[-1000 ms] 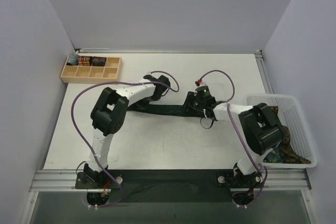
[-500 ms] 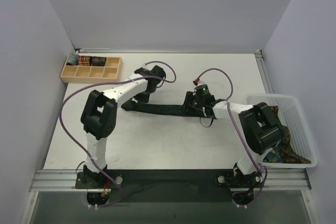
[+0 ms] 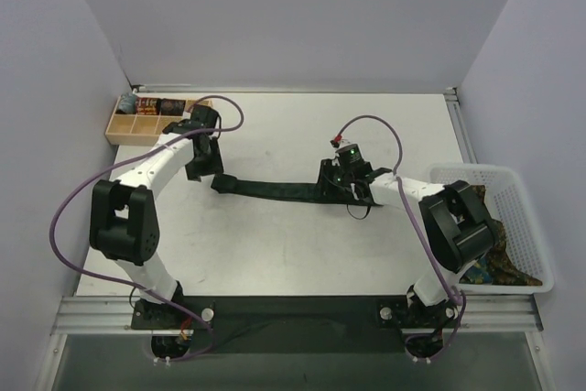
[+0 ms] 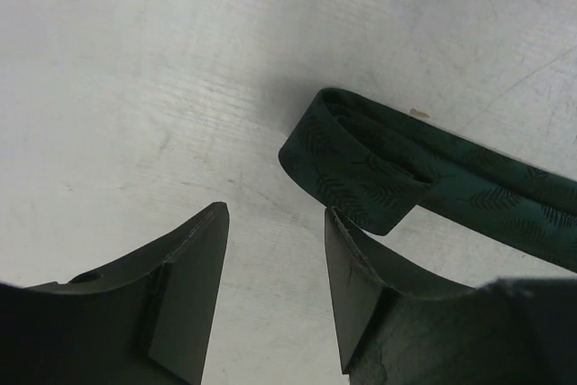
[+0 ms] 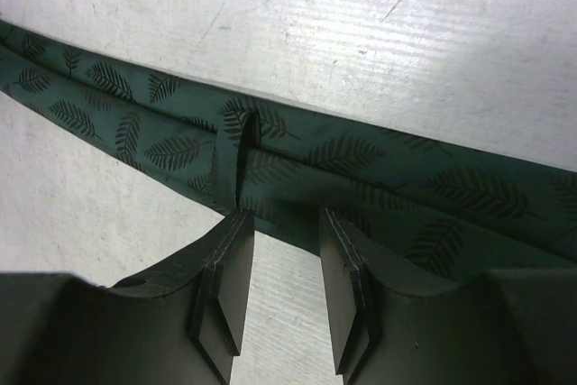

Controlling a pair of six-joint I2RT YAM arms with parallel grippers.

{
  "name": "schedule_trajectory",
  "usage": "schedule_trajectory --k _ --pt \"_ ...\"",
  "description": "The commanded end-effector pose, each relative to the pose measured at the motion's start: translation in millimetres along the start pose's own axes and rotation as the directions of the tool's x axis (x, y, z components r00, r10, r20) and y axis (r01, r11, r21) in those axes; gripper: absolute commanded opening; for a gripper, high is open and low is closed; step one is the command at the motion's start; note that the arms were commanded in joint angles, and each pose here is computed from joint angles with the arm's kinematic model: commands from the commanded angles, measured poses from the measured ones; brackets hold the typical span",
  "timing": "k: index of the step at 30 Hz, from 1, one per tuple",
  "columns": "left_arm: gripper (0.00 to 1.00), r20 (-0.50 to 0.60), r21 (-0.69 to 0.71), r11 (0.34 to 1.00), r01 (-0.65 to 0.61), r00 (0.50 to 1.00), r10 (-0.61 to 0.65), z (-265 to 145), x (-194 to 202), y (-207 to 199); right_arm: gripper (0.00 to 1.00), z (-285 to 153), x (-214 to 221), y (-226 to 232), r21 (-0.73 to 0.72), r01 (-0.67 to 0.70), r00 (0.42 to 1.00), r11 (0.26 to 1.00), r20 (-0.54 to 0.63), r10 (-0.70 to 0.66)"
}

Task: Roll the ties
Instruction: Roll the tie

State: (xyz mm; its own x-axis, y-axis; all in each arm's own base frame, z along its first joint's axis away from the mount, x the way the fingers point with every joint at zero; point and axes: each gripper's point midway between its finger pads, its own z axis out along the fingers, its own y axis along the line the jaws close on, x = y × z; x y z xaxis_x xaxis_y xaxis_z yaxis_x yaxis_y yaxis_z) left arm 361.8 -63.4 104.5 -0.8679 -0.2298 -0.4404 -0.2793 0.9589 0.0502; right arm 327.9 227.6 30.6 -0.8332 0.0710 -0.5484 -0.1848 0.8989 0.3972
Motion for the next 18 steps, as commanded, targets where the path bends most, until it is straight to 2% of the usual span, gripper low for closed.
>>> schedule_trajectory --k 1,5,9,13,18 --pt "0.57 0.042 0.165 0.985 0.048 0.998 -0.056 -9 -4 -27 0.35 -10 -5 12 -0.028 0.030 1.000 0.999 0.003 -0.030" --pt "0.56 0.047 0.182 0.983 0.036 0.998 -0.045 -12 -1 -34 0.35 -6 -2 12 -0.027 0.032 0.999 0.999 -0.008 -0.033" --pt "0.55 0.119 0.127 0.991 -0.042 0.992 0.027 -21 -2 -45 0.35 -4 -1 11 -0.024 0.032 0.999 0.999 -0.014 -0.032" --pt "0.57 0.199 -0.051 0.987 -0.154 0.967 0.161 -23 0 -46 0.35 -2 0 11 -0.023 0.029 0.999 0.999 -0.018 -0.030" --pt "0.58 0.205 -0.210 0.937 -0.278 0.925 0.321 -14 10 -56 0.35 0 2 10 -0.024 0.027 0.999 0.999 -0.027 -0.027"
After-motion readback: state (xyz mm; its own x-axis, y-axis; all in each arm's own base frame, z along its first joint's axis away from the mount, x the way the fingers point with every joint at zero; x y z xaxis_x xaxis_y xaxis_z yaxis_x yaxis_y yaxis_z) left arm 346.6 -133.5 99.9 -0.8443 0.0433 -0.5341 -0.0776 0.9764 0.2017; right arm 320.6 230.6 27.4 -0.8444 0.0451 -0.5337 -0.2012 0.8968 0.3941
